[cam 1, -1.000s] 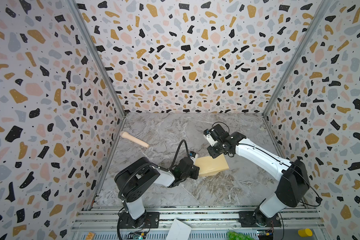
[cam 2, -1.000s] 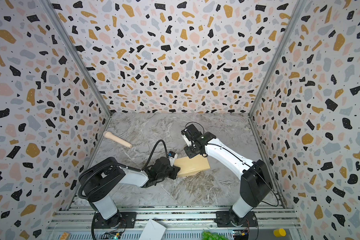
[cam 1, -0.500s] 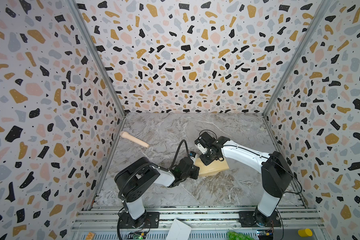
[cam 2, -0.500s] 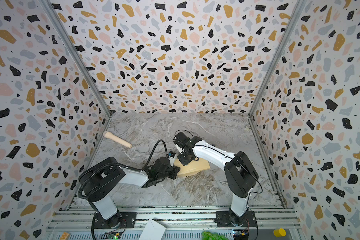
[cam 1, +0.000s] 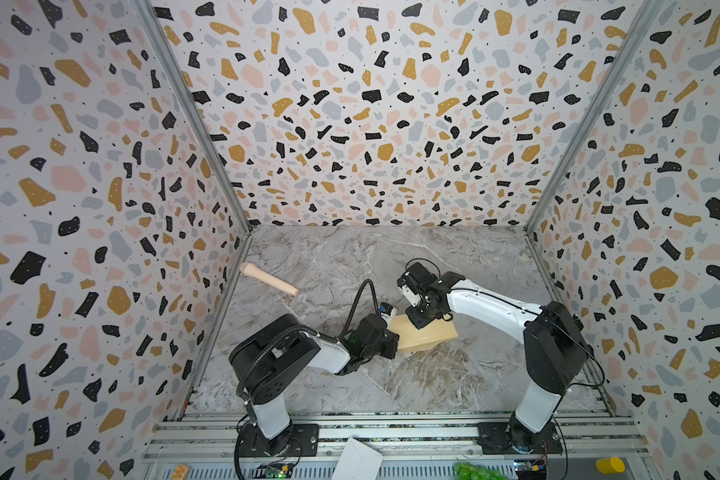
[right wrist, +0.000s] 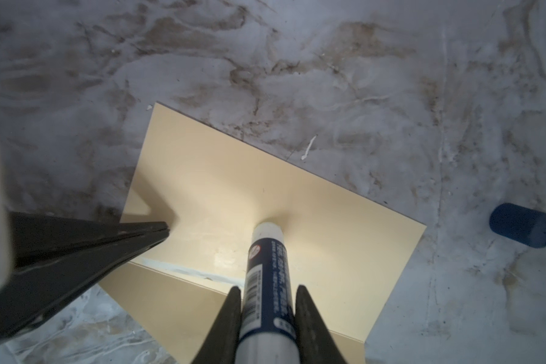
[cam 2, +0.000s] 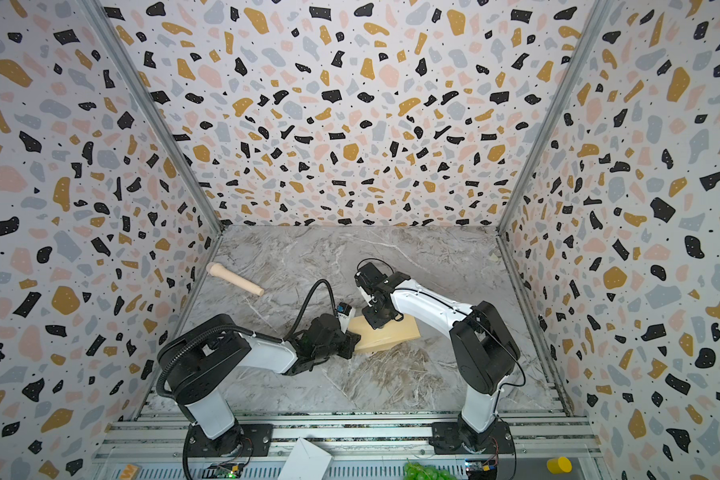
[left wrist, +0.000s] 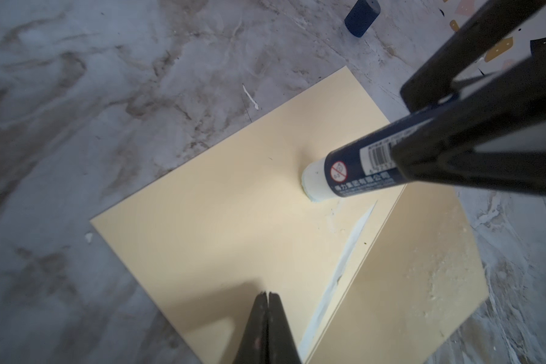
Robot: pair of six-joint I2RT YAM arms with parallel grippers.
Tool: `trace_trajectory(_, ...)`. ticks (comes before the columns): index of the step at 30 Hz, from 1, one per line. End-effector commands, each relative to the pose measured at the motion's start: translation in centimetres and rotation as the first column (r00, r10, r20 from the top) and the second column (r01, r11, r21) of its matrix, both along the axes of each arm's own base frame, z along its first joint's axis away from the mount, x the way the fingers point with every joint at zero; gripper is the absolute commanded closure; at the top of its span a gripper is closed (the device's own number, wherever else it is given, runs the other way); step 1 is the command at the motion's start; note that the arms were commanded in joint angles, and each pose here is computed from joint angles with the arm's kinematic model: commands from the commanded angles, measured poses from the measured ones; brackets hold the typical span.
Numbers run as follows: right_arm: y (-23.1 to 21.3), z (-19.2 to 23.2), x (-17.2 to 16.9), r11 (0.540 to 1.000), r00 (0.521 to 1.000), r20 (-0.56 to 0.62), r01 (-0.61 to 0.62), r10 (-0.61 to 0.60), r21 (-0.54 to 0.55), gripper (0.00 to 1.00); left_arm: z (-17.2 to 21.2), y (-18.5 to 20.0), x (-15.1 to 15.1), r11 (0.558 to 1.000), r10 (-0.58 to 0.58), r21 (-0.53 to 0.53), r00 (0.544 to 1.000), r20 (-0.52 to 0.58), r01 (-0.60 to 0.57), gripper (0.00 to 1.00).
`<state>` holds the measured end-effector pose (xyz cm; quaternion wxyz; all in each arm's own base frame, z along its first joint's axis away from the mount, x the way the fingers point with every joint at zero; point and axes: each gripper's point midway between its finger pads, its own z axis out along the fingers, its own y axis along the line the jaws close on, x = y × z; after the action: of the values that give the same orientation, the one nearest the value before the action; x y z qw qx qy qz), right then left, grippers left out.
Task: Place the letter into the envelope and seal it
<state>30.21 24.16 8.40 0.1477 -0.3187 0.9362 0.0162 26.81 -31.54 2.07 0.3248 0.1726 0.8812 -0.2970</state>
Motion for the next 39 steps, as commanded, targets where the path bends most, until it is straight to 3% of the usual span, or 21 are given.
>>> trace_trajectory(1, -3.1, -0.2, -0.2, 0.997, 1.0, -0.003, 0.029, -0.029, -0.078, 1.0, -4.3, 2.5, -1.6, 0.988, 0.023, 0.152, 0.995, -0.094, -0.009, 1.0)
trace_trajectory(8, -6.0, -0.4, 0.3, 0.988, 0.997, 0.004, 0.083, -0.083, -0.129, 1.0, -4.4, 2.6, -1.6, 0.988, 0.023, 0.152, 0.995, -0.095, -0.008, 1.0)
trace_trajectory(11, -5.7, 0.0, 0.5, 0.991, 0.996, 0.002, 0.084, -0.084, -0.103, 1.0, -4.1, 2.5, -1.5, 0.989, 0.024, 0.146, 0.995, -0.092, -0.011, 1.0)
trace_trajectory(14, -4.1, 2.1, 0.9, 0.998, 0.997, 0.031, 0.066, -0.066, 0.003, 1.0, -3.6, 2.3, -1.3, 0.991, 0.024, 0.136, 0.996, -0.083, -0.012, 1.0)
trace_trajectory(17, -3.4, 6.0, 1.7, 0.993, 0.988, 0.135, 0.058, -0.071, 0.099, 1.0, -3.4, 2.3, -1.2, 0.99, 0.025, 0.139, 0.997, -0.078, -0.014, 1.0)
trace_trajectory(24, -3.5, 14.9, 1.9, 0.953, 0.912, 0.389, 0.004, -0.129, 0.304, 1.0, -2.6, 1.8, -1.0, 0.993, 0.02, 0.117, 0.997, -0.068, -0.012, 1.0)
trace_trajectory(28, -3.3, 18.0, 0.9, 0.906, 0.862, 0.483, -0.073, -0.152, 0.416, 1.0, 1.4, 0.3, 0.3, 0.998, 0.006, 0.059, 1.0, -0.007, -0.006, 1.0)
trace_trajectory(31, -2.9, 20.1, 0.0, 0.853, 0.813, 0.555, -0.156, -0.176, 0.498, 1.0, 7.5, -0.9, 1.3, 0.999, 0.008, -0.045, 0.996, 0.087, -0.004, 1.0)
trace_trajectory(33, -3.0, 21.9, -0.8, 0.804, 0.765, 0.607, -0.215, -0.215, 0.555, 1.0, 12.1, -1.1, 1.8, 0.992, 0.028, -0.123, 0.987, 0.156, -0.008, 0.88)
trace_trajectory(35, -3.1, 23.5, -1.6, 0.75, 0.716, 0.649, -0.275, -0.258, 0.601, 1.0, 16.5, -1.1, 1.7, 0.977, 0.047, -0.212, 0.976, 0.213, 0.0, 0.68)
trace_trajectory(39, -3.6, 26.0, -3.6, 0.632, 0.606, 0.716, -0.413, -0.347, 0.656, 1.0, 24.3, 0.2, 0.5, 0.891, 0.129, -0.454, 0.959, 0.254, 0.0, 0.29)
